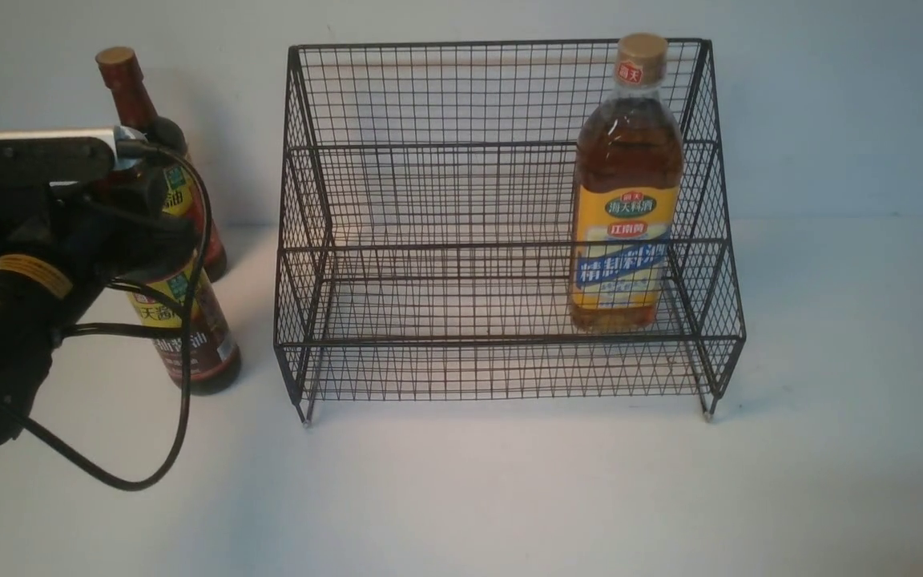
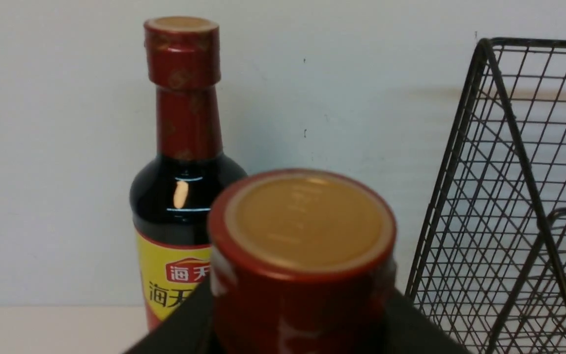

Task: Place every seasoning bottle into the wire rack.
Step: Use the left arm to grab the condiment bottle closest to it, then use the left arm to put the condiment bottle back on the shelf

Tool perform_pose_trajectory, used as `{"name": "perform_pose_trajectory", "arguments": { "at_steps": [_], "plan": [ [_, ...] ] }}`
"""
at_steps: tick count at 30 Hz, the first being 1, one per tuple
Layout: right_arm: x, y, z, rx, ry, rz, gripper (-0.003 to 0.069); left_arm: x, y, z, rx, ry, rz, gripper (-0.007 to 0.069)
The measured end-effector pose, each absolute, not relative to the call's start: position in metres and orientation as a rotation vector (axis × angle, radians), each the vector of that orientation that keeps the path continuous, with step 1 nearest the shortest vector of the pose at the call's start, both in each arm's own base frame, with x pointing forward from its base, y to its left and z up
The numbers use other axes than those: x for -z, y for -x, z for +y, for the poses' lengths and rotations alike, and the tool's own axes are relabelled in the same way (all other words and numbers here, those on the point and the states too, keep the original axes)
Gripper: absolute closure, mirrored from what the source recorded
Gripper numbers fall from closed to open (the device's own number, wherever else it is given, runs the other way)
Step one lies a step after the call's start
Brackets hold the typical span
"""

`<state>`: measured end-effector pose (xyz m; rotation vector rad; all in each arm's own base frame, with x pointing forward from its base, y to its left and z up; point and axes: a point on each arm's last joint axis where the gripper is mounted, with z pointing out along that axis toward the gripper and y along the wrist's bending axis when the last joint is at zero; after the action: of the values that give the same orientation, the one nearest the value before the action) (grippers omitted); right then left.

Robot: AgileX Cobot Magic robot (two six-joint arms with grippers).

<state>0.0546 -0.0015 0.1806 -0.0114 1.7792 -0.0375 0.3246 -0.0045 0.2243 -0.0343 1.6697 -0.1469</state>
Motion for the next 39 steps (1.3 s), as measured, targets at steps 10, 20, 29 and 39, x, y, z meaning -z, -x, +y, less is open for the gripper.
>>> {"name": "perform_pose_trajectory", "arguments": {
  "at_steps": [10, 20, 29, 39],
  "plan": [
    [-0.181, -0.055, -0.002, 0.038, 0.011, 1.779, 0.0669, -0.272, -0.294, -0.006, 0.113, -0.013, 1.647, 0.0367],
    [-0.181, -0.055, -0.002, 0.038, 0.011, 1.779, 0.0669, -0.368, -0.268, -0.047, 0.183, -0.159, 1.479, 0.0367],
    [-0.181, -0.055, -0.002, 0.038, 0.011, 1.780, 0.0669, -0.398, -0.256, -0.094, 0.280, -0.311, 1.441, 0.0368],
    [-0.181, -0.055, -0.002, 0.038, 0.011, 1.780, 0.0669, -0.361, -0.282, -0.116, 0.320, -0.341, 1.568, 0.0368]
  ]
}}
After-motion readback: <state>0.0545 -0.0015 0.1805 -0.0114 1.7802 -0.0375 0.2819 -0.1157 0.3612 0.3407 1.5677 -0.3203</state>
